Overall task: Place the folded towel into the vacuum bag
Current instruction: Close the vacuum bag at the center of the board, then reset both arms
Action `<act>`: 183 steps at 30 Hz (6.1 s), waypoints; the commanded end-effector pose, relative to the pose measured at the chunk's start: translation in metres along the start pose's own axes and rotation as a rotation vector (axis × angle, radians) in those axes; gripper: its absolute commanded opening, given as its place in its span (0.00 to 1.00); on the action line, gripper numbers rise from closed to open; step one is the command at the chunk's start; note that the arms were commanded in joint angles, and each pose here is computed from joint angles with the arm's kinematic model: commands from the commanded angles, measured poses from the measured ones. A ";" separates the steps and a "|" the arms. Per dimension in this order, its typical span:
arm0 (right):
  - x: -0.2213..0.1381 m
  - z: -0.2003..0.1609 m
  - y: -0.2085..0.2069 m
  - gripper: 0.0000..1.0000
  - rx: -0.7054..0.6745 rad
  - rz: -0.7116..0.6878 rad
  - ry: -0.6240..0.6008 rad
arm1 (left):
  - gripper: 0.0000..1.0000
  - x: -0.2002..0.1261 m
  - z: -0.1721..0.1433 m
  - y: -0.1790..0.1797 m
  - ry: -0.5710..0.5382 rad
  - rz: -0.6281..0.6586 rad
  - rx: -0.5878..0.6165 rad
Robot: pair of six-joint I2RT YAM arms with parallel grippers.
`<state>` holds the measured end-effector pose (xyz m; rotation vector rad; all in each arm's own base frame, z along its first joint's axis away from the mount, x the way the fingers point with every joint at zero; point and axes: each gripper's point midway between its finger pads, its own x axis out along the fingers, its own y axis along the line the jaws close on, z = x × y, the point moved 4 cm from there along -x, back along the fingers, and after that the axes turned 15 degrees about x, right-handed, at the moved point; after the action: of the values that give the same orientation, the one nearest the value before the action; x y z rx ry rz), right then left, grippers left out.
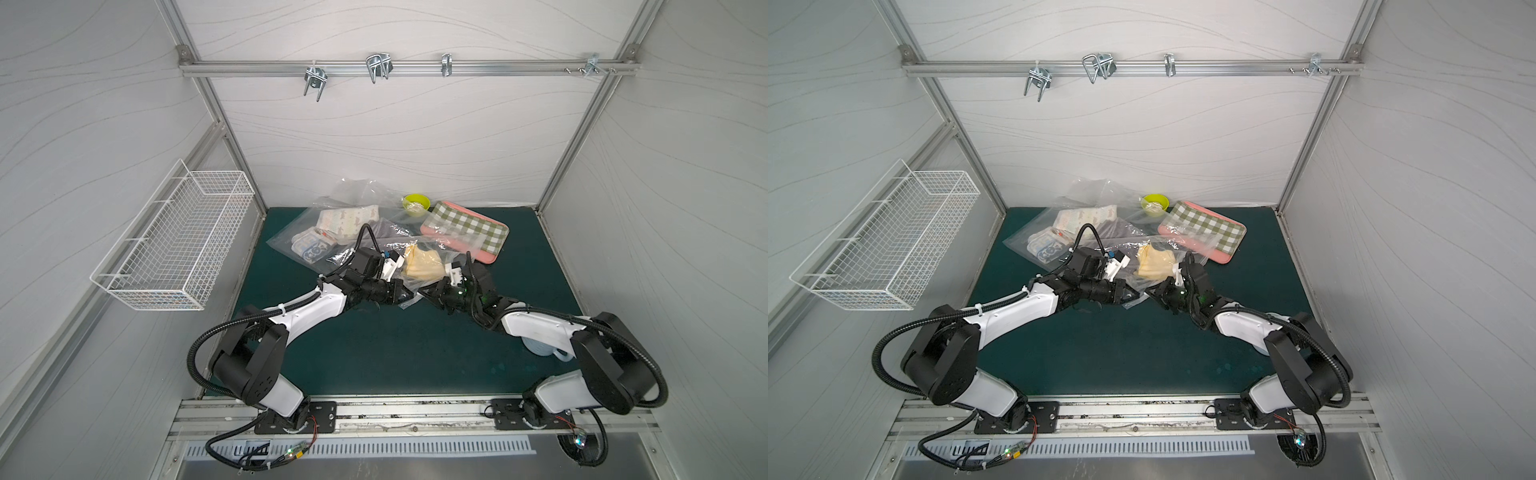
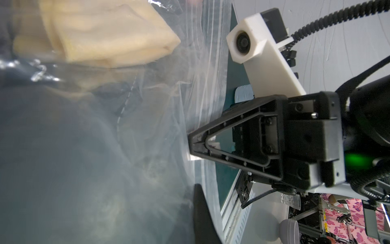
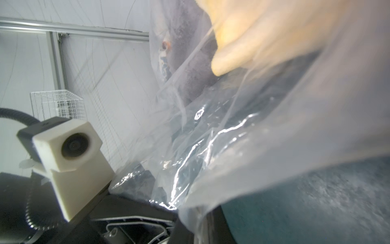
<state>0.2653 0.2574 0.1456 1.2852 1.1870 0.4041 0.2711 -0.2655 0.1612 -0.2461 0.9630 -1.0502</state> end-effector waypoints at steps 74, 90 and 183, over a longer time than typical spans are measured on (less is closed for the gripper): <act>-0.124 0.175 -0.134 0.07 0.389 -0.310 -0.681 | 0.00 -0.150 0.009 0.096 -0.662 0.087 -0.456; -0.143 0.187 -0.126 0.14 0.335 -0.298 -0.715 | 0.00 -0.153 0.009 0.103 -0.668 0.108 -0.481; -0.121 0.205 -0.076 0.99 -0.948 -0.395 -0.825 | 1.00 -0.191 -0.032 0.236 -0.526 1.288 0.170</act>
<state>0.3600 0.0295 0.0957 0.2969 0.4226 0.0657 0.3589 0.0203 0.1002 0.2194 0.4193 0.1334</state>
